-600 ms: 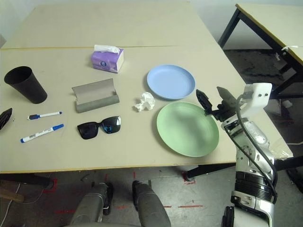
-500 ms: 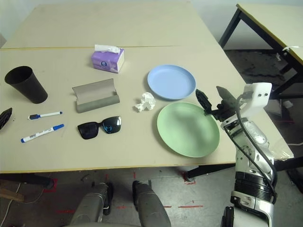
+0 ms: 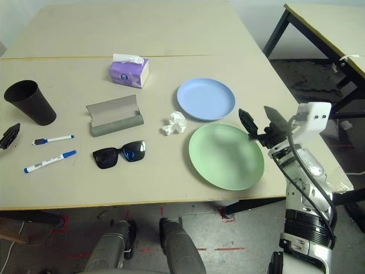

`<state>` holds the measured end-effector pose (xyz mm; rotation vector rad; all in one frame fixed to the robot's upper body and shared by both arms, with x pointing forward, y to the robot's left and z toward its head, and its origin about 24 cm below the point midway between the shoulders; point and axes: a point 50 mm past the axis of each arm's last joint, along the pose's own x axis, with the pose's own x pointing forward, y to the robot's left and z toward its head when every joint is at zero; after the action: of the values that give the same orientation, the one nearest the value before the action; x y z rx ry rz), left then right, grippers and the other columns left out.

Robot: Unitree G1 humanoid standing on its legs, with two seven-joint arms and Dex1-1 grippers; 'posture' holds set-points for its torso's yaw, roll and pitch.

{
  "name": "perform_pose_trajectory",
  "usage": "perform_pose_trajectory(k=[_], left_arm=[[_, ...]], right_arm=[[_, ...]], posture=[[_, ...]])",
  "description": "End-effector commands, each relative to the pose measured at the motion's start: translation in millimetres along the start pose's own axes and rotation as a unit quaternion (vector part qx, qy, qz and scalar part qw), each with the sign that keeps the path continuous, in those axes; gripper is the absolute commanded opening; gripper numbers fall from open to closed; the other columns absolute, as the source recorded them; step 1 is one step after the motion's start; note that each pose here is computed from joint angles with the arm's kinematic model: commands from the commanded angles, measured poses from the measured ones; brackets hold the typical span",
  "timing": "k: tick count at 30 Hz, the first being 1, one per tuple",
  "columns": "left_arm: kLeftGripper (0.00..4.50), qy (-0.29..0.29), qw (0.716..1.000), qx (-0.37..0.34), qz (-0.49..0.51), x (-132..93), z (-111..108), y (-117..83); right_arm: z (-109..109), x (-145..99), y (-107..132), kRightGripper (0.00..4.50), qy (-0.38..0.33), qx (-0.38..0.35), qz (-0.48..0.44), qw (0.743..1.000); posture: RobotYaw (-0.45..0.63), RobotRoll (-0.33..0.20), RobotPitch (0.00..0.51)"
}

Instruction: Organize and tidy the items on the table.

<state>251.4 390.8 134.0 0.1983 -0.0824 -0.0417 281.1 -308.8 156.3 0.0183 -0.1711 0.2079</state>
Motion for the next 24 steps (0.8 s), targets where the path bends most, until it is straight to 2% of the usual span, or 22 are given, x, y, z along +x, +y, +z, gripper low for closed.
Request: perform_pose_trajectory(k=[1, 14, 16, 20, 24], left_arm=[[4.48, 0.012, 1.0, -0.007, 0.007, -4.3, -7.6, -0.9], [4.48, 0.012, 1.0, -0.009, 0.007, -10.3, -7.4, 4.7], [4.48, 0.01, 0.998, -0.016, -0.054, -6.1, -5.1, -3.5], [4.48, 0.002, 0.976, -0.039, -0.212, 2.3, 2.5, -27.3], [4.48, 0.0, 0.954, -0.043, -0.296, 8.9, 8.6, -39.0]], right_arm=[[-3.1, -3.3, -5.9, 4.5, 0.007, -0.006, -0.01, 1.0], [-5.4, -0.3, -11.9, 4.5, 0.014, -0.012, -0.006, 1.0], [-5.2, -0.6, -12.5, 4.5, 0.016, -0.013, -0.004, 1.0], [-4.4, -1.4, -15.5, 4.5, 0.02, -0.018, -0.001, 1.0], [-2.9, -1.6, -18.2, 4.5, 0.021, -0.024, 0.001, 0.999]], posture=[[0.01, 0.0, 0.209], [0.02, 0.0, 0.205], [0.02, 0.0, 0.205], [0.01, 0.0, 0.203], [-0.01, 0.0, 0.2]])
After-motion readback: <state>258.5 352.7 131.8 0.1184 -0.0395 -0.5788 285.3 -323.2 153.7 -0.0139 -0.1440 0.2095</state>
